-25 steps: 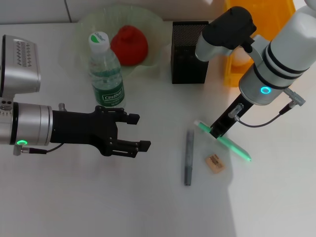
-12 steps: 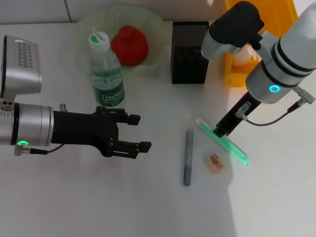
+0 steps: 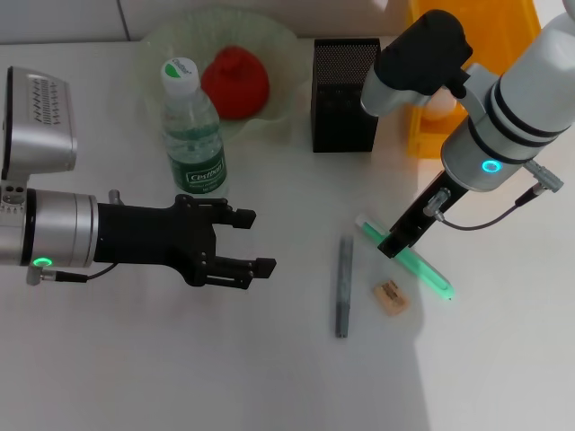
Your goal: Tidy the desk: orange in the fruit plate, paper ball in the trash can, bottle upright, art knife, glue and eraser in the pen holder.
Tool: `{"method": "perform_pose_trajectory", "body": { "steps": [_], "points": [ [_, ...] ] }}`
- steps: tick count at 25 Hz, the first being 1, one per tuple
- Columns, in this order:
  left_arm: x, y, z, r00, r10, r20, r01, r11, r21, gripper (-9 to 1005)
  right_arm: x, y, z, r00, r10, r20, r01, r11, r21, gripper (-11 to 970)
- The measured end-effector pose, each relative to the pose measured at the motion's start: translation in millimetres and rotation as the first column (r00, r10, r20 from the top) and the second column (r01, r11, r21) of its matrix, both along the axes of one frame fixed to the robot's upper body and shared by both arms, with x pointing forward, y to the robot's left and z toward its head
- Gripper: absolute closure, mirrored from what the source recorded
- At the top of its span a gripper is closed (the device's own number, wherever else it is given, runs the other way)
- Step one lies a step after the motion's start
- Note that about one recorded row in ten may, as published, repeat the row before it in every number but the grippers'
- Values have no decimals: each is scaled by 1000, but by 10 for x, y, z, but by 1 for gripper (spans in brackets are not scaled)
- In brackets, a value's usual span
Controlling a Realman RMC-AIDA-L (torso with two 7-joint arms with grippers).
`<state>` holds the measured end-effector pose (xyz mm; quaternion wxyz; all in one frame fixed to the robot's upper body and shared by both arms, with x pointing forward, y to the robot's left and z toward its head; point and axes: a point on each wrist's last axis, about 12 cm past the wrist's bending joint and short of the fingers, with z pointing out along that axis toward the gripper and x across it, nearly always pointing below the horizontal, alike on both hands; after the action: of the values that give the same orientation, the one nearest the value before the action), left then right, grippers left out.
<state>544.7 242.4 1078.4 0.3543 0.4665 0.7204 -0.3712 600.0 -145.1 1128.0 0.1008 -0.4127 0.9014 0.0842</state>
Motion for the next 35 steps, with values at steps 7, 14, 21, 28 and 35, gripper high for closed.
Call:
{"method": "perform_pose_trajectory", "body": {
  "steps": [7,14,21,28,35],
  "points": [
    [1,-11,-17,1000,5,-4,-5,1000,2,199,-34,57,-51,1000,30,1,-30,999,-16,486],
    [8,-15,-27,1000,9,-6,-9,1000,4,199,-37,49,-93,1000,26,-16,-26,999,-24,654],
    [26,-31,-12,1000,5,-1,-5,1000,4,199,-33,56,-87,1000,25,-14,-25,999,-23,741],
    [38,-35,-9,1000,7,3,-7,1000,7,199,-51,40,-42,1000,16,-9,-16,1000,-7,770],
    [40,-36,6,1000,6,-2,-6,1000,1,199,-193,-188,483,991,-46,124,31,992,122,790]
  ]
}}
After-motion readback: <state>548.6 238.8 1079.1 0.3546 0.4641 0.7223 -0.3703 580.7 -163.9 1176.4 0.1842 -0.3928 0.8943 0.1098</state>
